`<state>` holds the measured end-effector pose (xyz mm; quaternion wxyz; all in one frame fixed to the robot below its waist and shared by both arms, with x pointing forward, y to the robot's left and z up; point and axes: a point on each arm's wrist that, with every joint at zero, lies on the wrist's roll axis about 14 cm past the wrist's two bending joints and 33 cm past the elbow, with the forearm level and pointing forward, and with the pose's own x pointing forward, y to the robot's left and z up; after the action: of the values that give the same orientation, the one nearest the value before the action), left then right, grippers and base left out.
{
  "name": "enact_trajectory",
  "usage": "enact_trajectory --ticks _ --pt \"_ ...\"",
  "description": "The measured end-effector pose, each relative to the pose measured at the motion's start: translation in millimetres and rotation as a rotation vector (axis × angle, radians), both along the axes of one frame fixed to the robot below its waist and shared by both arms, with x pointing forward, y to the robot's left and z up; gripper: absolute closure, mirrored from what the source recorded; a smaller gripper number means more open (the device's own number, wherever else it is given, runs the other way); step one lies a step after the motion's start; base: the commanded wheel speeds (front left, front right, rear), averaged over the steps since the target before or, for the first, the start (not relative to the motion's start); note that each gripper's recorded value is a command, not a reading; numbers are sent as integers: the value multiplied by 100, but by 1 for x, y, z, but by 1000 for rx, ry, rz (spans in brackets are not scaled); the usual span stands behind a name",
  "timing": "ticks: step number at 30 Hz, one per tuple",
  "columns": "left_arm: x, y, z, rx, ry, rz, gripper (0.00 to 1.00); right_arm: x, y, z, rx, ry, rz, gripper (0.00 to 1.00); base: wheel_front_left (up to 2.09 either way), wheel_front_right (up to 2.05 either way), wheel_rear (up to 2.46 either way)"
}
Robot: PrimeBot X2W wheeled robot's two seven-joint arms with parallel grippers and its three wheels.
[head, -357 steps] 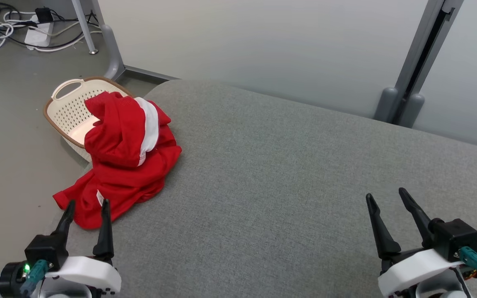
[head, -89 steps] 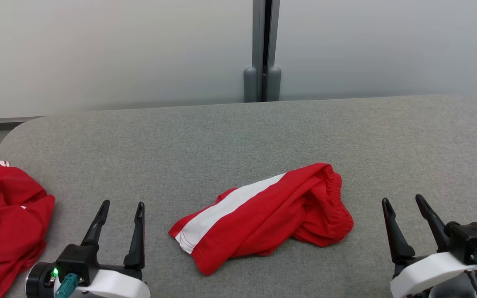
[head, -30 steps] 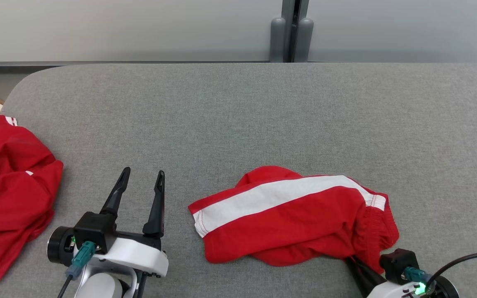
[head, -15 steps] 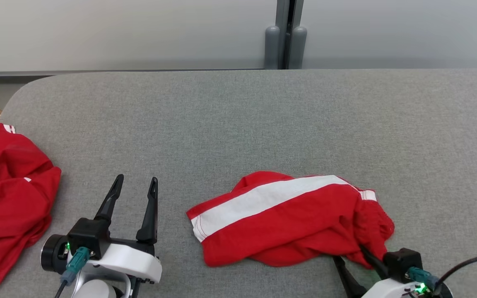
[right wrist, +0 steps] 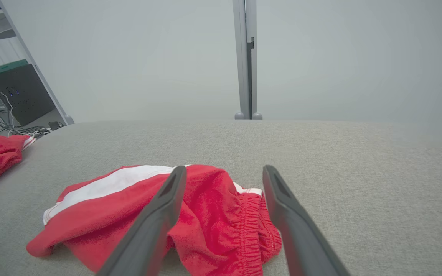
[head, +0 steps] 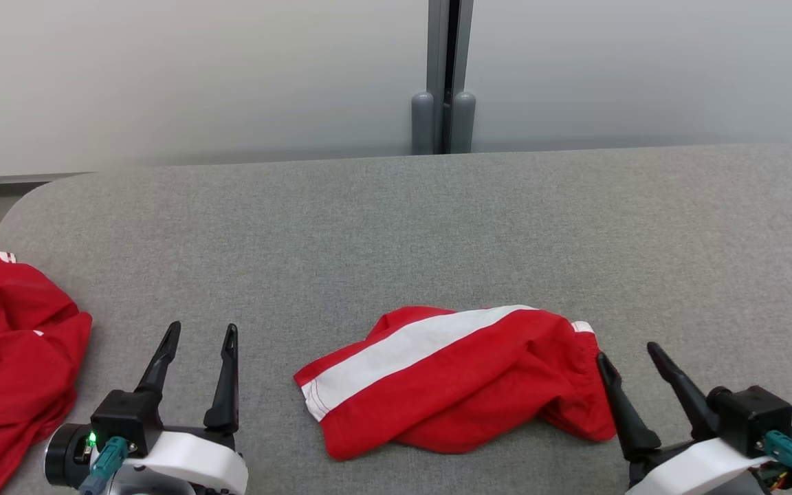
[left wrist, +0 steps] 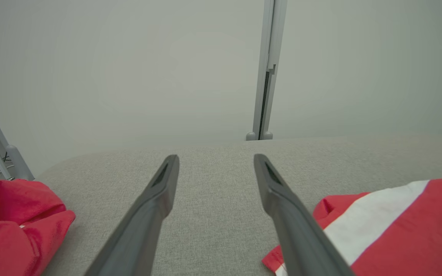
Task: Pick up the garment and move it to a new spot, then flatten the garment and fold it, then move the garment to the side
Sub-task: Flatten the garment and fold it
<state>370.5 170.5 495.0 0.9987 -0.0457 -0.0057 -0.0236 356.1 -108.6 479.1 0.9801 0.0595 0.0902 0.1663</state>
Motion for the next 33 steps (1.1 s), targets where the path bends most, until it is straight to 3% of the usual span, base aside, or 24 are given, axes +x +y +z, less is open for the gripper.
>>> enact_trajectory --ticks 6,11,33 --pt "-10 2 6 3 -12 5 0 8 -20 36 4 -117 -61 0 0 0 0" --pt "-18 2 7 2 -8 4 0 8 -26 44 -4 -137 -76 0 0 0 0" --pt "-23 2 5 -2 7 8 0 8 -24 28 -13 -64 -70 0 0 0 0"
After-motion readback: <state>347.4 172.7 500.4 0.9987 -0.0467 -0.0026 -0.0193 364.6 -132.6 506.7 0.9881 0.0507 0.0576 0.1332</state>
